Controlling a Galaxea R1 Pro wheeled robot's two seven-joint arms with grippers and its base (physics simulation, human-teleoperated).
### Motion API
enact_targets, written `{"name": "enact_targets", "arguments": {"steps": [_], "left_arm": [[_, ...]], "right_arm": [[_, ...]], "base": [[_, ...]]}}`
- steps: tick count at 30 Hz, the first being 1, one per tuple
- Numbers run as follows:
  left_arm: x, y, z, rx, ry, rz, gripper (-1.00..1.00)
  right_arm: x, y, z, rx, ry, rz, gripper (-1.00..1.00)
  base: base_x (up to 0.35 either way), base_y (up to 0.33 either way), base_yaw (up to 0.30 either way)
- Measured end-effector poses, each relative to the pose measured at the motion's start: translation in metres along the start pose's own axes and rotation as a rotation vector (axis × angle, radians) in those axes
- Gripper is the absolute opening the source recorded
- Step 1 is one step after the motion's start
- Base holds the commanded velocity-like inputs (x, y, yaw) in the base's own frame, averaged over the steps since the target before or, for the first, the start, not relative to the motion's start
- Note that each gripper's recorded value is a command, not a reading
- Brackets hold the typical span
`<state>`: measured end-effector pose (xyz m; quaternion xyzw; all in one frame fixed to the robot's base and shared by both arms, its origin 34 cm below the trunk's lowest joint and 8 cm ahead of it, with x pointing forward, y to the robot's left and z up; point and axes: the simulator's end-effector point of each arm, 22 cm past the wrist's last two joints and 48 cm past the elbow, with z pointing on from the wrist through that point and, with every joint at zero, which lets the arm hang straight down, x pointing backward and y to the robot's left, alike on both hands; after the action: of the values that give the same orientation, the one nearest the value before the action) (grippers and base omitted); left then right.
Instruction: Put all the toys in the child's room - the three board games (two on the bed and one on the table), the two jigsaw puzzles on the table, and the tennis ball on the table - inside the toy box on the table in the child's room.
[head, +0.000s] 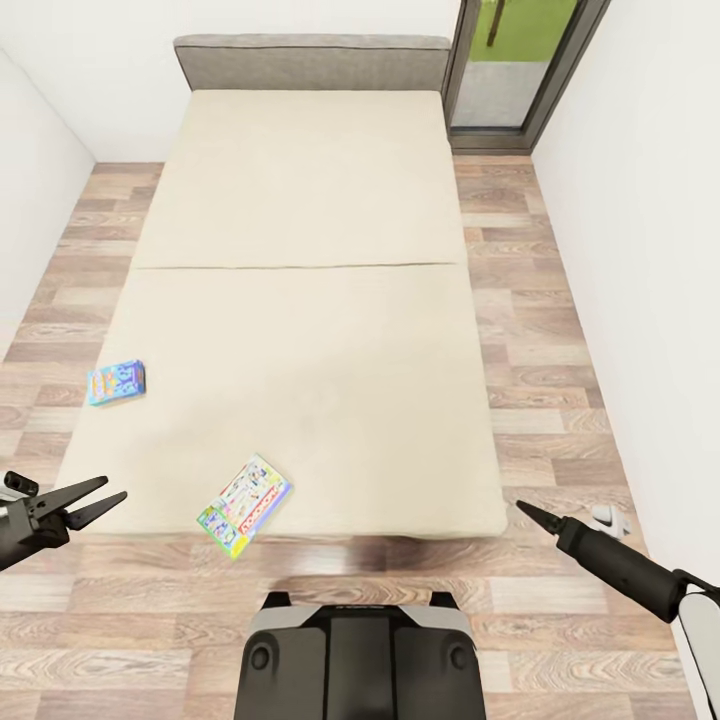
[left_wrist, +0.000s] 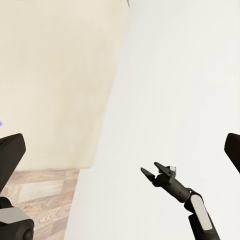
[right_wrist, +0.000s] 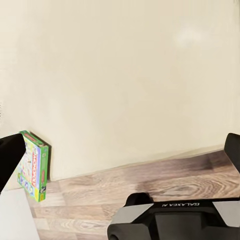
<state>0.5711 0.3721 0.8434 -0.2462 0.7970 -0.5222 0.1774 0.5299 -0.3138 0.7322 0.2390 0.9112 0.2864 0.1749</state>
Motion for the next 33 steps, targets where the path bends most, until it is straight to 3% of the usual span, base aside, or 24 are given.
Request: {"name": "enact_targets", "arguments": {"steps": [33], "left_arm": [[-0.008,-0.026,-0.006,0.032,-0.021,0.043,1.00]], "right_arm": [[-0.017,0.018,-0.012,-0.028,-0.044,-0.019,1.00]], "base": [[0.000,0.000,0.000]]}}
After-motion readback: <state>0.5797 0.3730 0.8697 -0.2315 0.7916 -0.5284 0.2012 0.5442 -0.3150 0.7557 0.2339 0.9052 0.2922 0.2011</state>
